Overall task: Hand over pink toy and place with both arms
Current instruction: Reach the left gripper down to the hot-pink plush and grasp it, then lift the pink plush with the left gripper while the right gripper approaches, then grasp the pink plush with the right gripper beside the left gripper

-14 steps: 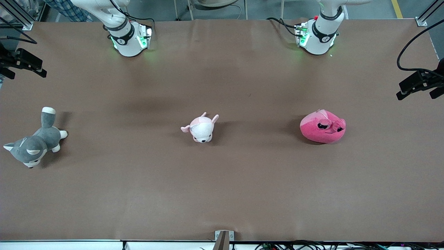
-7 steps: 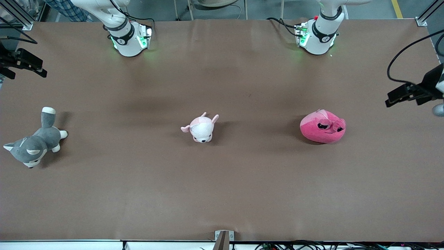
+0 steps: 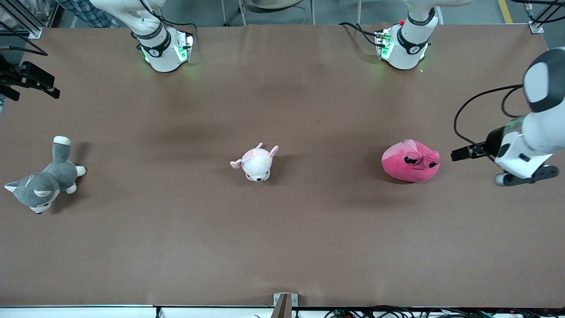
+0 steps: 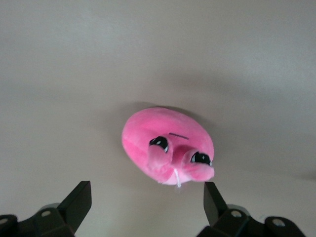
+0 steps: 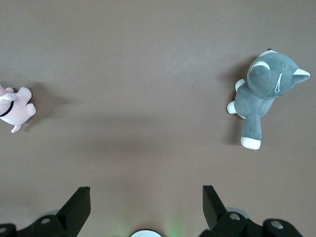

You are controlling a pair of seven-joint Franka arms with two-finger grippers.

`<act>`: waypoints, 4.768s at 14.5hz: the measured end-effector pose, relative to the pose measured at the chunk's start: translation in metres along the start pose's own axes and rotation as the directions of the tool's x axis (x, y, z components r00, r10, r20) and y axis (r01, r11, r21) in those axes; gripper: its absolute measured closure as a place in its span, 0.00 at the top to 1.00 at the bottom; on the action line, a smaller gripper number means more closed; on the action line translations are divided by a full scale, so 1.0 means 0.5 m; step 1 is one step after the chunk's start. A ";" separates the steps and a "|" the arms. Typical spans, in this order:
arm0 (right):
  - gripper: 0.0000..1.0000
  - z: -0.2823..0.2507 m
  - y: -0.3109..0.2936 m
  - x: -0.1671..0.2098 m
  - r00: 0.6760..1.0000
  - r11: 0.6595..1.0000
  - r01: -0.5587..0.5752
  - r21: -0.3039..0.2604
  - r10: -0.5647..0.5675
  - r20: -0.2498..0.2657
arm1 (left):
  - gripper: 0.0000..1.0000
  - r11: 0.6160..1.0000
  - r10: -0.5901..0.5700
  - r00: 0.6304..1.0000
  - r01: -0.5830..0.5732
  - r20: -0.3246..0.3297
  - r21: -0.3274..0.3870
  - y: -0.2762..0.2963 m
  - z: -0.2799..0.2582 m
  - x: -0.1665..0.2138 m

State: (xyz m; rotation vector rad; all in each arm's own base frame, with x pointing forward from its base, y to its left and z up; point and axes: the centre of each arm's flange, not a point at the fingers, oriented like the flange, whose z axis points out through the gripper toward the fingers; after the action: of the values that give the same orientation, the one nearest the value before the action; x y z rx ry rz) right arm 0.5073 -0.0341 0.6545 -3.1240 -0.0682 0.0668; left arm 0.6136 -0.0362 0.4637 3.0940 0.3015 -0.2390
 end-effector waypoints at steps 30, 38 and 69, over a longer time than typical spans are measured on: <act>1.00 0.160 0.044 0.108 0.992 0.999 -0.036 -0.001 0.035 0.122 | 0.09 0.999 -0.046 0.999 0.046 0.006 0.004 -0.005 0.242 -0.038; 1.00 0.214 0.023 0.144 0.935 0.952 -0.304 -0.020 0.303 0.183 | 0.09 0.993 -0.119 0.992 0.119 0.030 -0.001 0.171 -0.008 -0.092; 0.95 0.229 -0.784 0.017 0.322 0.353 -0.936 -0.004 0.858 0.400 | 0.09 0.922 -0.216 0.974 0.225 0.062 -0.315 0.856 -0.104 -0.507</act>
State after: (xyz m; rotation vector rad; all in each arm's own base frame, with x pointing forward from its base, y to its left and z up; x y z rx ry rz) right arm 0.4937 0.3594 0.5464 -2.3928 1.5923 0.5694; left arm 0.4586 -0.5022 0.5581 2.7318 0.6227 -0.2102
